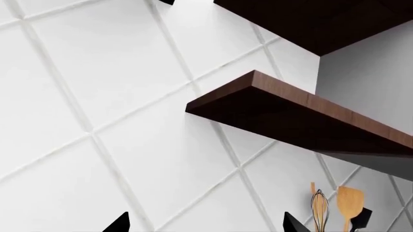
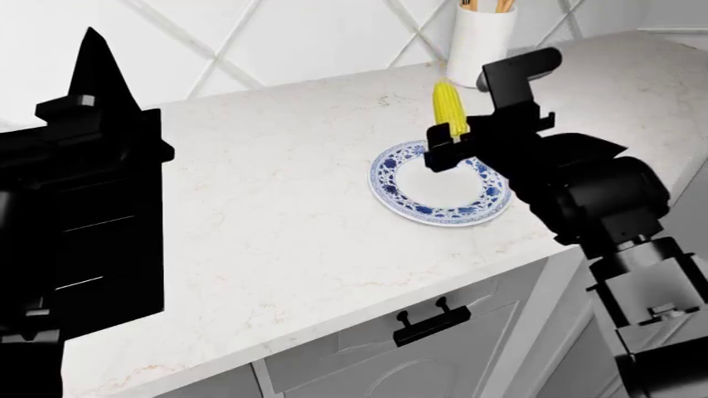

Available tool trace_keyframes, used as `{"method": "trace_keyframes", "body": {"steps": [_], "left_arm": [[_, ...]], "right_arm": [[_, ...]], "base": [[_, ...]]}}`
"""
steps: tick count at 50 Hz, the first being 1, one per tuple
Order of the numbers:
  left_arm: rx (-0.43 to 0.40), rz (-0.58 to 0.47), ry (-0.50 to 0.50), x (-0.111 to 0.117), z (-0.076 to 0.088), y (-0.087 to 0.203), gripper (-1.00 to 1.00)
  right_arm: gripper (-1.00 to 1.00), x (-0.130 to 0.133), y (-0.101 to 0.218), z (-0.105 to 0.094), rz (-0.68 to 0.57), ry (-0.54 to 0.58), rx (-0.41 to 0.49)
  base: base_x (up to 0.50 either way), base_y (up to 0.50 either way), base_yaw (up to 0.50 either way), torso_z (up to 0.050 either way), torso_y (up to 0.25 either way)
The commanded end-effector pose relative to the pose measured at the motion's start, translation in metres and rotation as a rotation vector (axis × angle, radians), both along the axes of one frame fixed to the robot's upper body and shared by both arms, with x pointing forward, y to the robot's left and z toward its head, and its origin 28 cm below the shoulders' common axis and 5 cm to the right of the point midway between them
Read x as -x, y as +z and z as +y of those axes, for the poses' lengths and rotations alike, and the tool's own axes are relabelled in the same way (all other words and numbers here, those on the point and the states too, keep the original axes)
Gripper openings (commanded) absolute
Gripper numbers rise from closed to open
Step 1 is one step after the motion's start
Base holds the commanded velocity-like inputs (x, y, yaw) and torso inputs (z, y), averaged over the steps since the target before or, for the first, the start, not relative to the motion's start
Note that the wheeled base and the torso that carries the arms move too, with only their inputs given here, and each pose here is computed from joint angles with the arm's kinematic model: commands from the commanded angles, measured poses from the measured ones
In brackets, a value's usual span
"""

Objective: Pick the corn from the top rack in the oven and place it on the plate on the counter.

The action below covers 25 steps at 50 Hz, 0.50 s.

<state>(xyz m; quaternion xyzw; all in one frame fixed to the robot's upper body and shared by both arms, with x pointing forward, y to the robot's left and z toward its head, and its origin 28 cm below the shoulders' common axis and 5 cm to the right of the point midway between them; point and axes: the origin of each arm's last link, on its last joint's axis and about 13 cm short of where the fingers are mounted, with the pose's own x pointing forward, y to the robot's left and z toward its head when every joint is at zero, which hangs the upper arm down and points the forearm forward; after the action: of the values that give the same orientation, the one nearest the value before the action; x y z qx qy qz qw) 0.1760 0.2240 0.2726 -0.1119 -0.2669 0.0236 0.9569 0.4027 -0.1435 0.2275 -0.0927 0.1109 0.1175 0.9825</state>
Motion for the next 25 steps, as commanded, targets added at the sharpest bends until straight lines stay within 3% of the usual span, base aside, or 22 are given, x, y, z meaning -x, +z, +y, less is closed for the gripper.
{"method": "trace_keyframes", "body": {"steps": [1, 25], "left_arm": [[0.001, 0.001, -0.001, 0.0, 0.0, -0.001, 1.0], [0.001, 0.001, -0.002, 0.0, 0.0, 0.0, 1.0]], "right_arm": [[-1.0, -0.002, -0.001, 0.0, -0.002, 0.008, 0.016], [-1.0, 0.001, -0.011, 0.001, 0.029, 0.016, 0.021]], "base": [[0.0, 0.0, 0.0, 0.0, 0.0], [0.0, 0.0, 0.0, 0.0, 0.0]]}}
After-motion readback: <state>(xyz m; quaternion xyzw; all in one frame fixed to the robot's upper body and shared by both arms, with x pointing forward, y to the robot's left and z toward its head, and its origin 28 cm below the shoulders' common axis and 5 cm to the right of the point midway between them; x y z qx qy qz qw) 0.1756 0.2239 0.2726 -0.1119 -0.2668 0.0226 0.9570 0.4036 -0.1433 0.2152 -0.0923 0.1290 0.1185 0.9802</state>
